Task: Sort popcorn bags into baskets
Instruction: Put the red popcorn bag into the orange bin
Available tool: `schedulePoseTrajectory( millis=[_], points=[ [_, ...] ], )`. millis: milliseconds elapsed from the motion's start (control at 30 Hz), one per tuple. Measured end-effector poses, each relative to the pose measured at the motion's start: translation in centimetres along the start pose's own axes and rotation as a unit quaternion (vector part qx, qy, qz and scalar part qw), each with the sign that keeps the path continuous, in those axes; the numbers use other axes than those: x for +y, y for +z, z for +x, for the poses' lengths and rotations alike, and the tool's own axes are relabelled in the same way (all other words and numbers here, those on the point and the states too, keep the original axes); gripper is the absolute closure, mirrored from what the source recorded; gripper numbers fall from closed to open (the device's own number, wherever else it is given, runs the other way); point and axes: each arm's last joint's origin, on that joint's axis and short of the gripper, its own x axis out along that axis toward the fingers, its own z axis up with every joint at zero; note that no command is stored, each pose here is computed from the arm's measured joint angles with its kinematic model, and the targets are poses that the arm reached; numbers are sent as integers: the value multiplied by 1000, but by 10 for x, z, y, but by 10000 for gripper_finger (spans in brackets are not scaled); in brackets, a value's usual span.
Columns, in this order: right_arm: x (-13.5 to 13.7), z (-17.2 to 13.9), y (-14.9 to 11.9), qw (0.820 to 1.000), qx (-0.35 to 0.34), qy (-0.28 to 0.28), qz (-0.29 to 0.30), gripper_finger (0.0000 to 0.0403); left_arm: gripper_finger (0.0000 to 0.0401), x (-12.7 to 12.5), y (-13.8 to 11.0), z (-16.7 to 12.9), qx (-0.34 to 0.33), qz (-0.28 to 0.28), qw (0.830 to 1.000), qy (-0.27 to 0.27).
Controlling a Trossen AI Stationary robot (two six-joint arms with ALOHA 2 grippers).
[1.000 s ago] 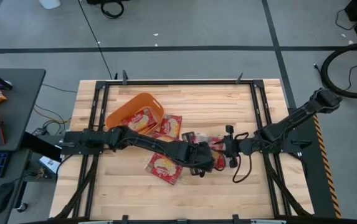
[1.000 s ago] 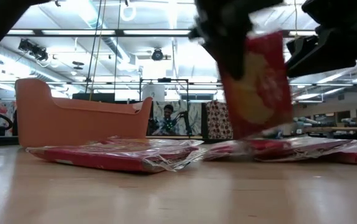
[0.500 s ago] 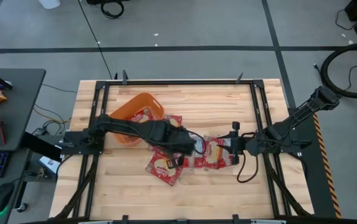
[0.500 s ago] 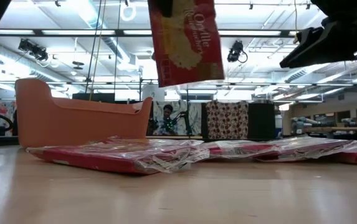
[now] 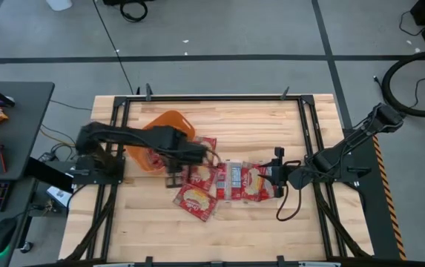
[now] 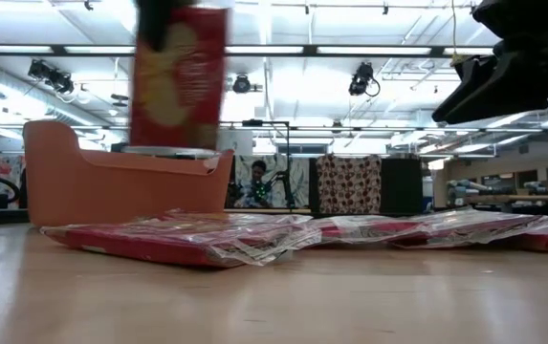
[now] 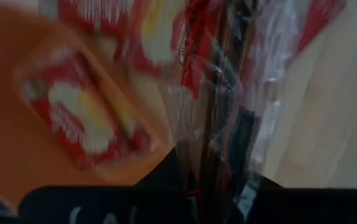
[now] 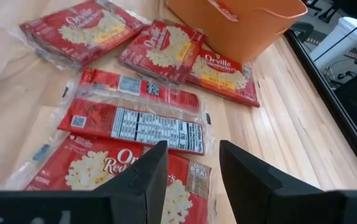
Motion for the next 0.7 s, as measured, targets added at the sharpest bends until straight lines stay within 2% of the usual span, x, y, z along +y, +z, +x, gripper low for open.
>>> schedulePoseTrajectory(
  millis=[133, 300, 400, 500, 600, 700],
  points=[
    [1, 2, 1, 1000, -2, -1, 2, 253, 368, 7, -35, -2, 6, 1, 1000, -1],
    [0, 2, 2, 1000, -7, 0, 11, 253, 367, 15, -60, -12, -18, 2, 1000, 15],
    [1, 3, 0, 1000, 0, 5, 11, 253, 368, 21, -77, -19, -41, 28, 998, 48],
    [2, 5, -10, 1000, 12, 3, -14, 253, 370, 28, -94, -18, -45, 54, 995, 75],
    [1, 7, -21, 999, 24, -17, -34, 253, 369, 35, -106, -9, -30, 73, 994, 81],
    [-1, 7, -25, 998, 26, -44, -39, 253, 369, 43, -119, -1, -13, 116, 990, 84]
  ],
)
